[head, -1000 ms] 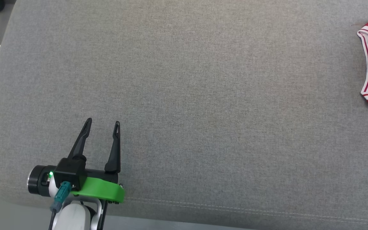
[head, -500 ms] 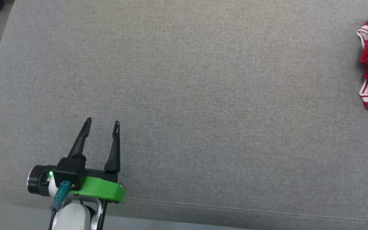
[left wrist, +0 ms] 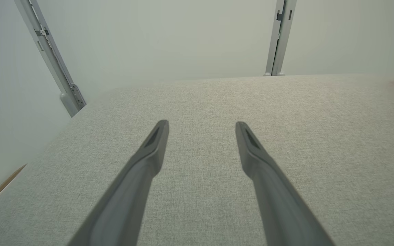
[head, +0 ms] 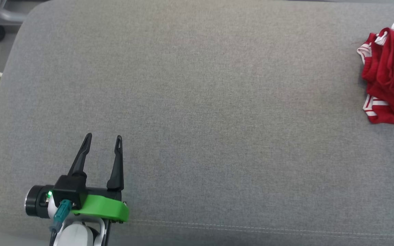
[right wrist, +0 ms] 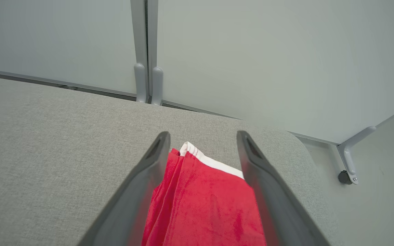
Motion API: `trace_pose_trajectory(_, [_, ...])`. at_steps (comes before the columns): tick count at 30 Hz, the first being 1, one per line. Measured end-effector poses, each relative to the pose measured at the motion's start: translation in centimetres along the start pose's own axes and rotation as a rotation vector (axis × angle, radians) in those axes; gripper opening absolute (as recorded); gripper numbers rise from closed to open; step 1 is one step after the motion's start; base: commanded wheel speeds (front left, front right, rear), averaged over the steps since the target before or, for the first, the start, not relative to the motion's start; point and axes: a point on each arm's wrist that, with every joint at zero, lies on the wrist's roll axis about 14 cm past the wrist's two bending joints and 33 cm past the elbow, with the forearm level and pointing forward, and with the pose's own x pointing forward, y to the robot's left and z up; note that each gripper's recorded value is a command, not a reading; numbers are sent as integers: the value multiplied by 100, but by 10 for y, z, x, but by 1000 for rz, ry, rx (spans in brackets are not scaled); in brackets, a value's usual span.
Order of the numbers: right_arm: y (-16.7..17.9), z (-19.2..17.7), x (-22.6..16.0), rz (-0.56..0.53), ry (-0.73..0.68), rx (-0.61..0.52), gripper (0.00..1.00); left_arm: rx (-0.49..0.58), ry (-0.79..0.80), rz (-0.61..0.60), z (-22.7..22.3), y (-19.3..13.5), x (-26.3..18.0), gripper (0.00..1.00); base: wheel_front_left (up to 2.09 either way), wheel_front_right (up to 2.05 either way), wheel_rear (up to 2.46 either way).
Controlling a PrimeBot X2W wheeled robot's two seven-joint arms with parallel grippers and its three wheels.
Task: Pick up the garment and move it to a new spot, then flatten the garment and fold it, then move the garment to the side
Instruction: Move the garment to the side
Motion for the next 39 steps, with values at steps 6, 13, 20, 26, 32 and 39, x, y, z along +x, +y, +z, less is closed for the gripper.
trace_pose_trajectory(6, [20,14,-22,38,-164,67,100,-4,-28,7,10,0,-9,100,0,0,0])
trace_pose_trajectory(13, [41,33,-50,86,-273,144,100,-5,-59,7,20,0,-18,100,0,0,0])
trace_pose_trajectory(20, [46,40,-89,98,-392,178,100,-7,-87,-7,29,-5,-25,100,0,0,0])
trace_pose_trajectory(26, [60,22,-115,98,-436,186,100,-7,-104,-9,34,-7,-30,100,0,0,0])
trace_pose_trajectory(32, [73,3,-138,79,-469,251,100,-8,-116,-12,38,-8,-34,100,0,0,0])
trace_pose_trajectory(39, [89,-14,-163,65,-491,311,100,-13,-130,-9,42,-7,-39,100,0,0,0])
